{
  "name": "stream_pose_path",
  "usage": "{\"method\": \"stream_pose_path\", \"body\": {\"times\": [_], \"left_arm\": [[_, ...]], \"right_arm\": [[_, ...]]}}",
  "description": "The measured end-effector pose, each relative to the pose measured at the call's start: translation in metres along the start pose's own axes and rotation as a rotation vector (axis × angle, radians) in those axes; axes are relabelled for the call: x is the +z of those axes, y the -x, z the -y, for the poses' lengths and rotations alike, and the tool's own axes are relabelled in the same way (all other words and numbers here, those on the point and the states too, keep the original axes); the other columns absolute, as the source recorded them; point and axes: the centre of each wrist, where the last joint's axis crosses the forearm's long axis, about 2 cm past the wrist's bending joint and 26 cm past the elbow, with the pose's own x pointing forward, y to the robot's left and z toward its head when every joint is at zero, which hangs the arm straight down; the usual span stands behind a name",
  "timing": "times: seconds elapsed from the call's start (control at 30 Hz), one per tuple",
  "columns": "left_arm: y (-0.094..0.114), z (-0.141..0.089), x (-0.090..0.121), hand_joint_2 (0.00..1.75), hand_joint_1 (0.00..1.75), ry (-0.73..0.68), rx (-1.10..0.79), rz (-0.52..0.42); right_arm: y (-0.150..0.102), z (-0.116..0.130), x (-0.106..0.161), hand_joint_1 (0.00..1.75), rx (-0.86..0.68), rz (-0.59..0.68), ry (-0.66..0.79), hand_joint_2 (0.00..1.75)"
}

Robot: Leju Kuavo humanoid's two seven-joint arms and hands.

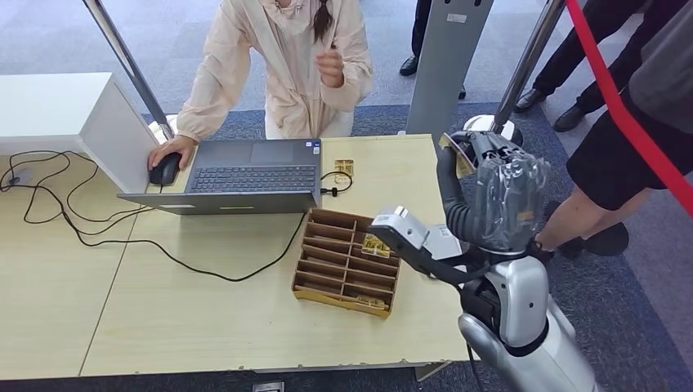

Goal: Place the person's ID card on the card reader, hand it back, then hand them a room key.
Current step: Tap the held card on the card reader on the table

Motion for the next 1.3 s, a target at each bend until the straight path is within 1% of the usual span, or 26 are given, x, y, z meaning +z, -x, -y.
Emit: {"method": "stream_pose_path", "body": {"times": [0.17,0.33,0.43,0.67,0.9,1.1,1.3], "left_arm": [[-0.001,0.000,0.000,0.00,0.00,0.002,0.000,-0.002],[-0.001,-0.001,0.001,0.00,0.00,0.001,0.000,-0.004],[-0.002,-0.001,0.001,0.00,0.00,0.001,0.000,-0.003],[-0.002,-0.002,0.001,0.00,0.00,-0.001,0.000,0.003],[-0.002,-0.002,0.001,0.00,0.00,-0.001,0.000,0.007],[-0.002,-0.001,0.001,0.00,0.00,0.000,0.000,0.008],[-0.002,-0.001,0.001,0.00,0.00,0.001,0.000,0.009]], "right_arm": [[0.008,0.002,0.010,1.61,0.014,-0.018,-0.027,1.75],[0.012,-0.003,0.019,1.61,-0.006,-0.028,-0.079,1.75],[0.015,-0.012,0.024,1.61,-0.025,-0.034,-0.132,1.75],[0.020,-0.044,0.041,1.65,-0.058,-0.072,-0.261,1.75],[0.023,-0.071,0.057,1.65,-0.050,-0.096,-0.356,1.75],[0.027,-0.087,0.069,1.62,-0.018,-0.121,-0.411,1.75],[0.036,-0.093,0.075,1.61,0.018,-0.155,-0.425,1.75]]}}
